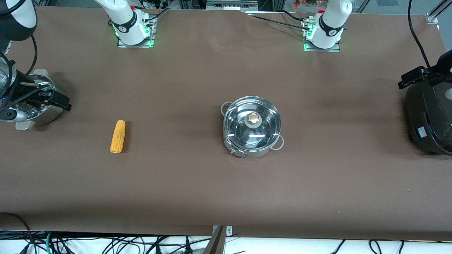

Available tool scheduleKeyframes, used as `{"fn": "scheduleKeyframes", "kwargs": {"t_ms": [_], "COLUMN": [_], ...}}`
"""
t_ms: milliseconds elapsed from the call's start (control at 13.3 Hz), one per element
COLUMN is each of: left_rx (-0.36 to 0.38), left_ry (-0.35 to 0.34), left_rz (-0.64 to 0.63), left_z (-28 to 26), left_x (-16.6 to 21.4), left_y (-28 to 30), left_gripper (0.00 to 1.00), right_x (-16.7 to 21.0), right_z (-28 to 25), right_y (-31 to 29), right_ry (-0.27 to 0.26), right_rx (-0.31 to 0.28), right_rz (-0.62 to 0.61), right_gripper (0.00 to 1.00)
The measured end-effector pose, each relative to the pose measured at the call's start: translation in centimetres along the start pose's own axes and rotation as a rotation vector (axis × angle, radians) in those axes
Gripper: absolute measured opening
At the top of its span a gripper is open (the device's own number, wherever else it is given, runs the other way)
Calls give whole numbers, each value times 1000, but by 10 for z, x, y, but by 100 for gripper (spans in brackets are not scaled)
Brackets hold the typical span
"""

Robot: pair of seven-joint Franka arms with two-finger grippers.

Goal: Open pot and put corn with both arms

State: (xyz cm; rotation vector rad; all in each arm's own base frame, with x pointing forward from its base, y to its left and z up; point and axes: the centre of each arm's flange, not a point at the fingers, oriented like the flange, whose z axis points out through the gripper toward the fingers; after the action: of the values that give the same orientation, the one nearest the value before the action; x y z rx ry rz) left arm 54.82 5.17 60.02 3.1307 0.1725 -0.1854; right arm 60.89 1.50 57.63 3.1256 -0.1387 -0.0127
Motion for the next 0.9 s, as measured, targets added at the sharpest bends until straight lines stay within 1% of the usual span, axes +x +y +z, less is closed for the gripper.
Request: {"fn": "scheduleKeyframes", "kwargs": {"t_ms": [900], "left_rx": [0], "left_ry": [0], "left_rz": [0], "left_z": [0], "left_x": [0], "left_y": [0], "left_gripper": [100], "right_x": [0], "right_z": [0], "right_y": [-4], "right_ry": [1], "right_rx": [-12], "right_rz": [-10], "right_gripper": [100]}}
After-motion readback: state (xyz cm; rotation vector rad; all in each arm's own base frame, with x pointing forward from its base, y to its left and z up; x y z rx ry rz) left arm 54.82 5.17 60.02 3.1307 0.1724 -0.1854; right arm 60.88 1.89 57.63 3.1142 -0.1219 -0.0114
